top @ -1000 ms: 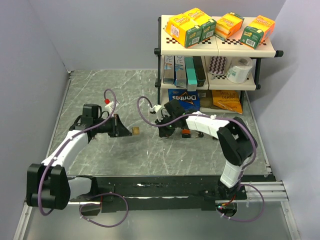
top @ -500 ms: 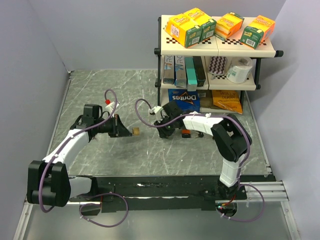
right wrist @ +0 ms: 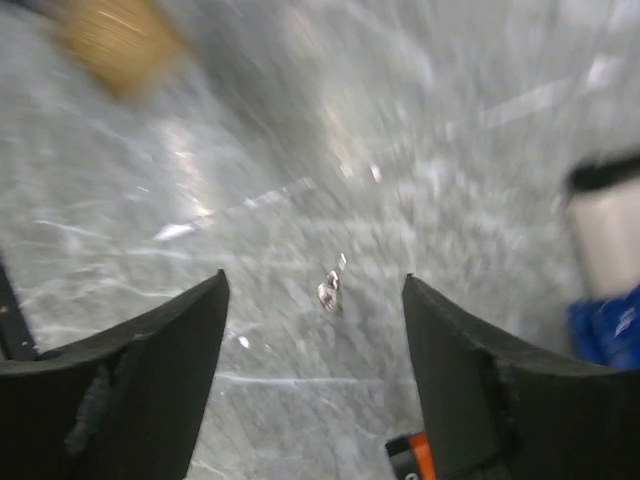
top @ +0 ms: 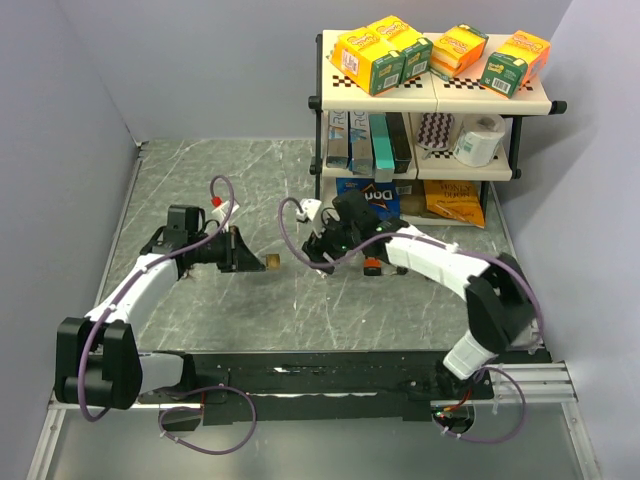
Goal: Lock with the key
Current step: Place the key at the center of the board, then place the lock at the center of the board.
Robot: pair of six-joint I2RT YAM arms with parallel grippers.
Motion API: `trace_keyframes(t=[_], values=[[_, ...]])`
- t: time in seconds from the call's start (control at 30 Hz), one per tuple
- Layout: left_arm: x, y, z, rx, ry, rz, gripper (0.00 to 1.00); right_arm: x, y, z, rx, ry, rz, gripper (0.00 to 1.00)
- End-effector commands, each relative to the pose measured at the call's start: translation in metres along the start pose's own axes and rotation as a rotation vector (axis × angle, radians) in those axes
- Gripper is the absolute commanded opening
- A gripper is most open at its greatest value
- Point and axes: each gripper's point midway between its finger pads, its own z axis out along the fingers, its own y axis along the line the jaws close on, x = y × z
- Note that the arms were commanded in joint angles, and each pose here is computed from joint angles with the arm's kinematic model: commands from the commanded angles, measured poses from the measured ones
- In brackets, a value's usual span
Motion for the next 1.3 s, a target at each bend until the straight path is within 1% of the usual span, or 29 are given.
trace_keyframes(t=[0.0,0.07,0.1,0.2,0.3,0.5,0.63,0.77,0.87,0.97,1.0,1.07,1.1,1.17,1.2,1.23,1.27], values=[[-0.003,-0.021,-0.003,0.072,0.035,-0.014,0.01,-0.057,0.04,-0.024,-0.053,-0.165,-0.278,0.8],[0.0,-0.023,-0.003,0.073,0.048,-0.028,0.01,-0.069,0.06,-0.024,-0.09,-0.179,-0.372,0.84],[0.002,-0.025,-0.003,0.078,0.053,-0.027,0.01,-0.076,0.067,-0.026,-0.108,-0.187,-0.403,0.9],[0.008,-0.032,-0.004,0.095,0.077,-0.024,0.01,-0.087,0.086,-0.024,-0.149,-0.205,-0.491,0.92],[0.013,-0.041,-0.004,0.121,0.092,-0.003,0.01,-0.087,0.1,-0.021,-0.197,-0.213,-0.545,0.92],[0.02,-0.053,-0.004,0.156,0.096,0.028,0.01,-0.085,0.111,-0.013,-0.226,-0.216,-0.594,0.86],[0.023,-0.055,-0.004,0.164,0.094,0.021,0.01,-0.085,0.111,-0.008,-0.223,-0.208,-0.589,0.78],[0.022,-0.056,-0.005,0.165,0.09,0.021,0.01,-0.088,0.109,-0.002,-0.196,-0.212,-0.59,0.76],[0.022,-0.057,-0.004,0.168,0.089,0.015,0.01,-0.091,0.105,0.002,-0.173,-0.21,-0.556,0.72],[0.023,-0.056,-0.004,0.164,0.088,0.014,0.01,-0.091,0.102,0.003,-0.154,-0.21,-0.541,0.65],[0.023,-0.055,-0.004,0.161,0.087,0.014,0.01,-0.093,0.102,0.003,-0.148,-0.217,-0.541,0.58],[0.022,-0.054,-0.004,0.15,0.079,0.016,0.01,-0.094,0.099,0.003,-0.129,-0.213,-0.524,0.49],[0.022,-0.054,-0.004,0.149,0.079,0.014,0.02,-0.095,0.098,0.003,-0.123,-0.211,-0.515,0.41],[0.02,-0.052,-0.004,0.134,0.067,0.015,0.15,-0.096,0.097,0.001,-0.117,-0.2,-0.461,0.31],[0.018,-0.051,-0.004,0.125,0.059,0.017,0.23,-0.097,0.096,0.0,-0.114,-0.191,-0.433,0.23],[0.013,-0.049,-0.007,0.11,0.039,0.017,0.42,-0.096,0.097,-0.002,-0.123,-0.165,-0.404,0.2],[0.009,-0.046,-0.009,0.091,0.022,0.012,0.49,-0.094,0.097,-0.004,-0.133,-0.151,-0.354,0.18]])
